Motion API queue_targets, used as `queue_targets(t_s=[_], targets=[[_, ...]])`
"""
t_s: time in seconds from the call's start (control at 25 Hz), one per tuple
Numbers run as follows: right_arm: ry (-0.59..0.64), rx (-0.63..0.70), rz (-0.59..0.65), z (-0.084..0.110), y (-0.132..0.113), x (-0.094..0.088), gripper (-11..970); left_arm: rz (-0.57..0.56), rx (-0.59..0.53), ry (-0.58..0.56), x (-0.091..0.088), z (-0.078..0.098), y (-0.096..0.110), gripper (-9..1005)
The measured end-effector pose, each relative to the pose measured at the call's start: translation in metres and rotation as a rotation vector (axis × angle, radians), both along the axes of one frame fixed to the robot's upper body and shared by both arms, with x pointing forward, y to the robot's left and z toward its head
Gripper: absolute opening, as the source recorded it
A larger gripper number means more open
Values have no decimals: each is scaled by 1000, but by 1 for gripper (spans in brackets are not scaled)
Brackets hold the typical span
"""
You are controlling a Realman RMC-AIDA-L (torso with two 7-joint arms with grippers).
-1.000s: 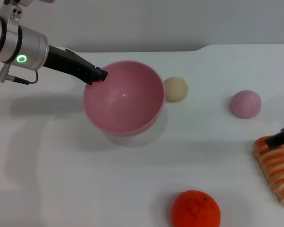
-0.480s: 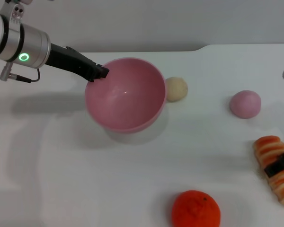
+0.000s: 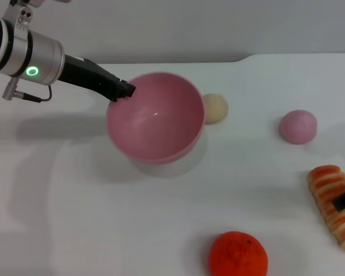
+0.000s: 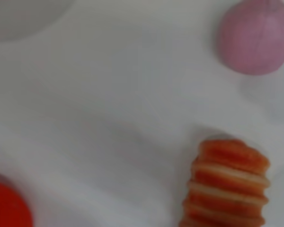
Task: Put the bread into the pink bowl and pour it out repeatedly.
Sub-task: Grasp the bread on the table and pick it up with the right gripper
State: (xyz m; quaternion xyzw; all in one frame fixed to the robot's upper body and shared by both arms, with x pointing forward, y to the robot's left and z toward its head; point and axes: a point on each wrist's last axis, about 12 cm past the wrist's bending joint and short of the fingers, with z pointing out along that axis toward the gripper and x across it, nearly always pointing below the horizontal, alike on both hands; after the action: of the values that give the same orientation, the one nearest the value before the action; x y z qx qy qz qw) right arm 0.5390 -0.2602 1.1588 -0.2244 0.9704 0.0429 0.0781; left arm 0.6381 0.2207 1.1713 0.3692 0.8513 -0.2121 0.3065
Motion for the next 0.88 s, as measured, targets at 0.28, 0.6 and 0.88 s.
queue_targets(t_s=[0.28, 0.6, 0.88], targets=[[9, -12, -5, -4, -1, 0, 591, -1, -2, -1, 0, -1, -1, 44], [36, -14, -7, -19, -1, 1, 592, -1, -3, -1, -1, -2, -2, 44], [48, -21, -16, -30, -3, 4, 592, -2, -4, -2, -1, -2, -2, 43]])
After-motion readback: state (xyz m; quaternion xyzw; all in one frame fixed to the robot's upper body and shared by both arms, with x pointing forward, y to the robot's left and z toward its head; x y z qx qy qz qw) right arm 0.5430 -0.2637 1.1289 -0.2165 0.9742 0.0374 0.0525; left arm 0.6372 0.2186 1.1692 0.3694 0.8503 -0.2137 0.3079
